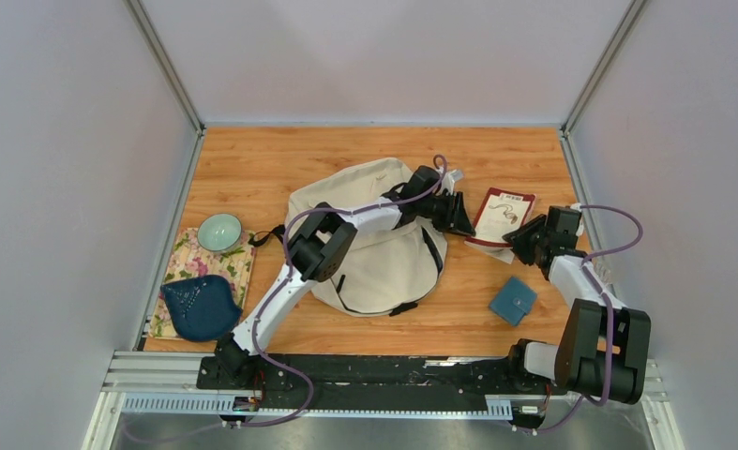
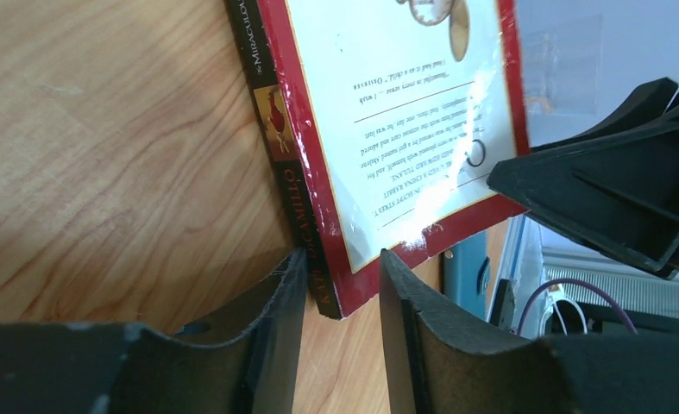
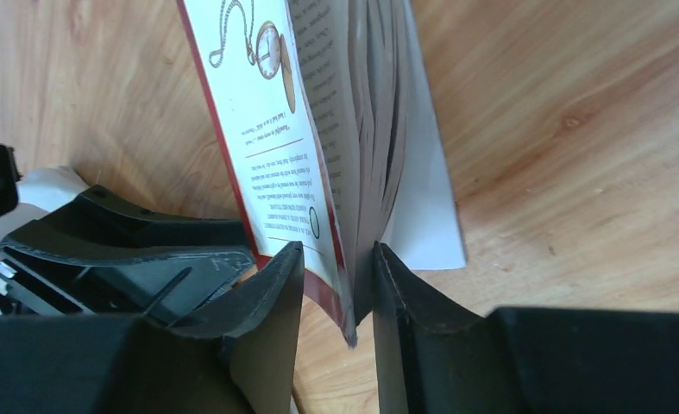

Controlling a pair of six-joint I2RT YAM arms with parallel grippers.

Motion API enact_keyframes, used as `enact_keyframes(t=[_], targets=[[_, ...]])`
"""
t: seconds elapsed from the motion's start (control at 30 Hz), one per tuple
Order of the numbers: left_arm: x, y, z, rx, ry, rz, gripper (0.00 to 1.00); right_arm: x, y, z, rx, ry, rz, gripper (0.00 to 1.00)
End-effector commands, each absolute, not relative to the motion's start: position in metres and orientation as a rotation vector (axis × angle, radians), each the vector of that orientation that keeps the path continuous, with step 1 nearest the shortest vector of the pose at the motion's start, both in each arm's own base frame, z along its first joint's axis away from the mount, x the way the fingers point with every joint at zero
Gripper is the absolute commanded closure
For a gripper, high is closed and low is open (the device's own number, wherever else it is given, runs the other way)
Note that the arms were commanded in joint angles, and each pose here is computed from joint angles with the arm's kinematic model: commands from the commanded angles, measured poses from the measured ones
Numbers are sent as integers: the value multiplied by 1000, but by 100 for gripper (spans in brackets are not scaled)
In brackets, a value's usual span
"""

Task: Pack the student bag
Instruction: Pick up the book from the center of the board.

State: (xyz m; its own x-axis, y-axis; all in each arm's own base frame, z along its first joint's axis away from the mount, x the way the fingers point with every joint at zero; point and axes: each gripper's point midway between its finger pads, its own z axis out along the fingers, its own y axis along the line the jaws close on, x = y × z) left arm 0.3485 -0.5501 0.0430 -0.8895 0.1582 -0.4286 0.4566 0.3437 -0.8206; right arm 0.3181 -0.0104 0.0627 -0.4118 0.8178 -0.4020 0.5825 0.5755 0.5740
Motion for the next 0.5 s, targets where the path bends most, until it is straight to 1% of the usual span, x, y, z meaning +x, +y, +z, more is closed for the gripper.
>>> enact_keyframes(t=[0.0, 0.1, 0.17, 0.2, 0.27, 0.3, 0.4, 0.43, 0.47], targets=[[315, -570, 61, 657, 2308, -1673, 59, 333, 7, 81, 1013, 2099, 601, 64], [315, -569, 63, 659, 2307, -1680, 63, 330, 8, 71, 1030, 2128, 596, 63], [313, -569, 64, 661, 2306, -1678, 65, 328, 7, 65, 1042, 2144, 583, 65], [313, -567, 63, 656, 2313, -1677, 66, 326, 6, 63, 1046, 2152, 574, 74], [312, -567, 66, 655, 2311, -1683, 67, 324, 5, 63, 1044, 2148, 560, 87], [310, -566, 64, 660, 2317, -1685, 67, 323, 5, 64, 1037, 2151, 557, 100], [308, -563, 71, 666, 2315, -1685, 67, 320, 3, 75, 1014, 2136, 537, 100], [307, -562, 84, 678, 2286, -1687, 66, 320, 2, 82, 991, 2128, 527, 100], [307, -561, 89, 682, 2275, -1683, 62, 319, 0, 93, 973, 2101, 519, 100]])
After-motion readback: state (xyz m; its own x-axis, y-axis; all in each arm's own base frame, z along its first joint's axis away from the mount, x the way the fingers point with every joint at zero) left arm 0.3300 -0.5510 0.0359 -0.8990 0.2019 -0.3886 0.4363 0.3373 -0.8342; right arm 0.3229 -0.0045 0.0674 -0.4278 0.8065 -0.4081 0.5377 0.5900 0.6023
